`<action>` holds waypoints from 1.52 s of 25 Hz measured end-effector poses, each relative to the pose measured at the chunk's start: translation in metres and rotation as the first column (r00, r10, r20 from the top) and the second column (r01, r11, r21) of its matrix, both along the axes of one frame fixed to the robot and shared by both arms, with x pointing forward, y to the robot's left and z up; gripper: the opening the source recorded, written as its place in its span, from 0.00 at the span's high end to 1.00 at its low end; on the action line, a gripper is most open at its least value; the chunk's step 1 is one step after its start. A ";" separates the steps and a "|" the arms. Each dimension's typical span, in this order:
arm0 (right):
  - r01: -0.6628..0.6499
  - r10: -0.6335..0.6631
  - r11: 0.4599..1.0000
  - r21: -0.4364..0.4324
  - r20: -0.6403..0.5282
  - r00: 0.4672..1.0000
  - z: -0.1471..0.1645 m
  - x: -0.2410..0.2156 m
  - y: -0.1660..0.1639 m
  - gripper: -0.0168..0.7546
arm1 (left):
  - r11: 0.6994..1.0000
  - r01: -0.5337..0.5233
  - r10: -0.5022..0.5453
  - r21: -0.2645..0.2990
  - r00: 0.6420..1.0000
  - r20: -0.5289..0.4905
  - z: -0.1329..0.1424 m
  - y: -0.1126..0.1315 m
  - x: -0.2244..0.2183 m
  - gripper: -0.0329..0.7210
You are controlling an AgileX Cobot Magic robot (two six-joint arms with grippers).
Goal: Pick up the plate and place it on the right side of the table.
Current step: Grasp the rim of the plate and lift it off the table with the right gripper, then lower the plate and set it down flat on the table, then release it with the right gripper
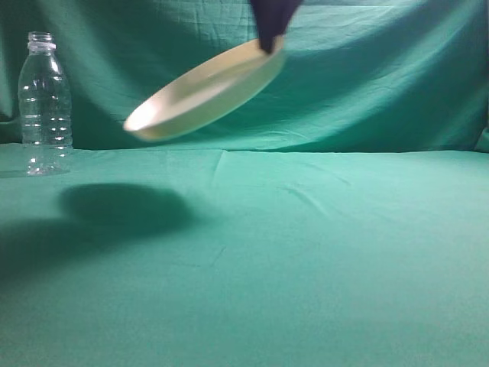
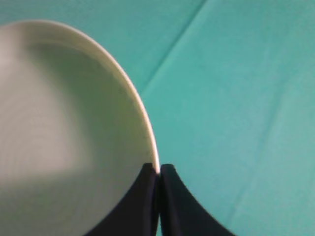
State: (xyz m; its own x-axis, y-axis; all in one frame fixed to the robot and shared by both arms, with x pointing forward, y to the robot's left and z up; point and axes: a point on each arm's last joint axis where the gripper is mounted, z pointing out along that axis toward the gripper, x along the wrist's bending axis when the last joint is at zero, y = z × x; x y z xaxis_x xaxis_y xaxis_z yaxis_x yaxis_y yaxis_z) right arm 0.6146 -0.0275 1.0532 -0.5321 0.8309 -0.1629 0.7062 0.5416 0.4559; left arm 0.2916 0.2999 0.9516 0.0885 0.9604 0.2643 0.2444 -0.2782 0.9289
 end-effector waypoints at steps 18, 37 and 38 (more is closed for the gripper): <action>0.532 -0.533 0.846 -0.043 -0.111 0.839 -0.037 -0.042 -0.258 0.98 | 1.000 0.000 0.000 0.000 1.000 0.000 0.000 0.000 0.000 0.96; 0.552 -0.546 0.834 0.016 -0.122 0.828 -0.117 -0.040 -0.272 0.45 | 1.000 0.000 0.000 0.000 1.000 0.000 0.000 0.000 0.000 0.96; 0.555 -0.550 0.832 0.015 -0.118 0.827 -0.110 -0.040 -0.272 0.40 | 1.000 0.000 0.000 0.000 1.000 0.000 0.000 0.000 0.000 0.96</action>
